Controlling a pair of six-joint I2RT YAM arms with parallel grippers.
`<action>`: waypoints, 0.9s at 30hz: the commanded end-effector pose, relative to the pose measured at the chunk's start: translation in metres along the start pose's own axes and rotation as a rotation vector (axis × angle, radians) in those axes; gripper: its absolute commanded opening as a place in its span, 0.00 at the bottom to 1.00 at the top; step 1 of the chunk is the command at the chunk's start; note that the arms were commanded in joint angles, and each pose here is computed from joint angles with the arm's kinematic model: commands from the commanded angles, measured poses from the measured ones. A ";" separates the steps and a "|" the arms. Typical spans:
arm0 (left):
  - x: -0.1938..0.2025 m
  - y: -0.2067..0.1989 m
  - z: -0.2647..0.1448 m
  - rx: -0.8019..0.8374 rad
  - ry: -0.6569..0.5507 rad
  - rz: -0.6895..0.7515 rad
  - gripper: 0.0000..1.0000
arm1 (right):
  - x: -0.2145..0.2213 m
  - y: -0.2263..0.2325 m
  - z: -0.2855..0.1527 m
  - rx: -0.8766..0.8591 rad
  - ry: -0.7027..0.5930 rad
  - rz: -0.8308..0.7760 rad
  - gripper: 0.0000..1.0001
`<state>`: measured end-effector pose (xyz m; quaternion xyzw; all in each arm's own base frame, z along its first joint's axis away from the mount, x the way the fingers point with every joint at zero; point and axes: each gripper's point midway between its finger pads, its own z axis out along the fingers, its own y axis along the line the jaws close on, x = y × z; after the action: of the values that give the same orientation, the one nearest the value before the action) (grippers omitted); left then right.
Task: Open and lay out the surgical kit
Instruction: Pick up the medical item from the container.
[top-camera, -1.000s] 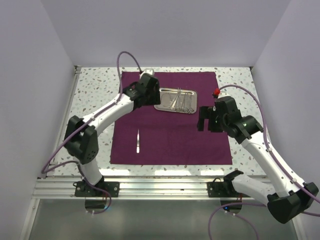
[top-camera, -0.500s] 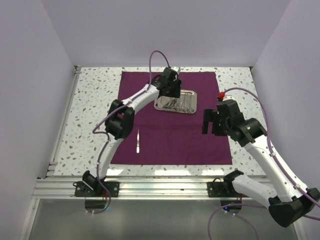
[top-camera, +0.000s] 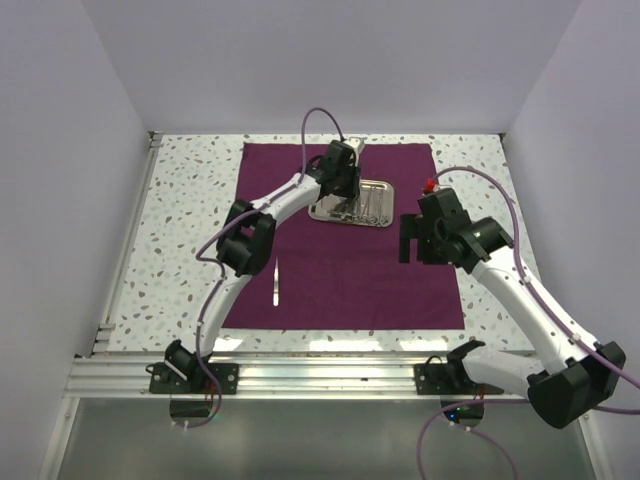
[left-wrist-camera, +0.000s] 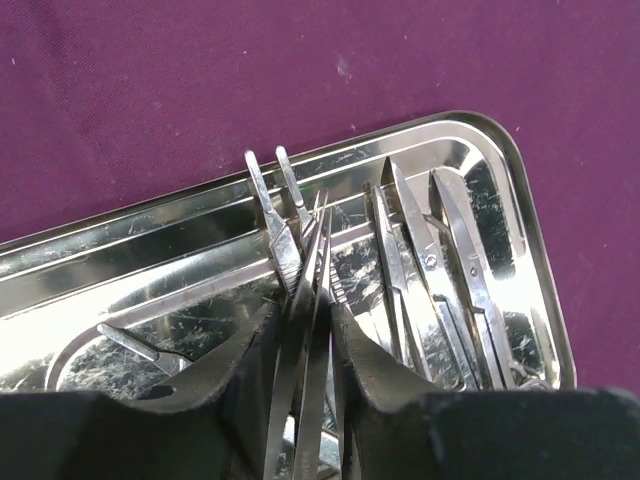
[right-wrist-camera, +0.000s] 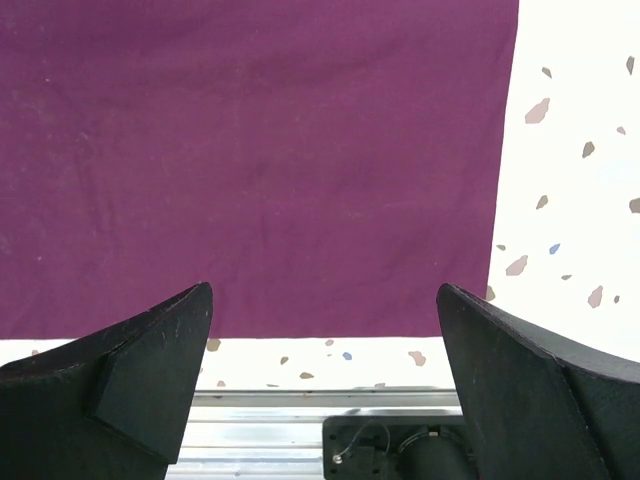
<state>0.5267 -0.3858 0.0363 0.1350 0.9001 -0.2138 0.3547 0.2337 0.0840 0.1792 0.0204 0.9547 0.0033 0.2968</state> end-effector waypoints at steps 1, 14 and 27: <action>0.001 0.006 0.008 -0.008 -0.007 0.042 0.27 | -0.025 0.004 -0.004 -0.001 -0.068 -0.010 0.98; -0.023 0.030 -0.026 -0.167 -0.035 0.144 0.00 | -0.027 0.011 0.004 -0.022 -0.067 -0.005 0.98; -0.056 0.067 -0.110 -0.537 -0.092 0.438 0.39 | -0.023 0.023 0.010 -0.084 -0.064 0.015 0.98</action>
<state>0.5338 -0.2940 0.0927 0.2016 0.8805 0.0415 0.4270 0.2532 0.0975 0.1801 0.0158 0.9492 0.0221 0.3134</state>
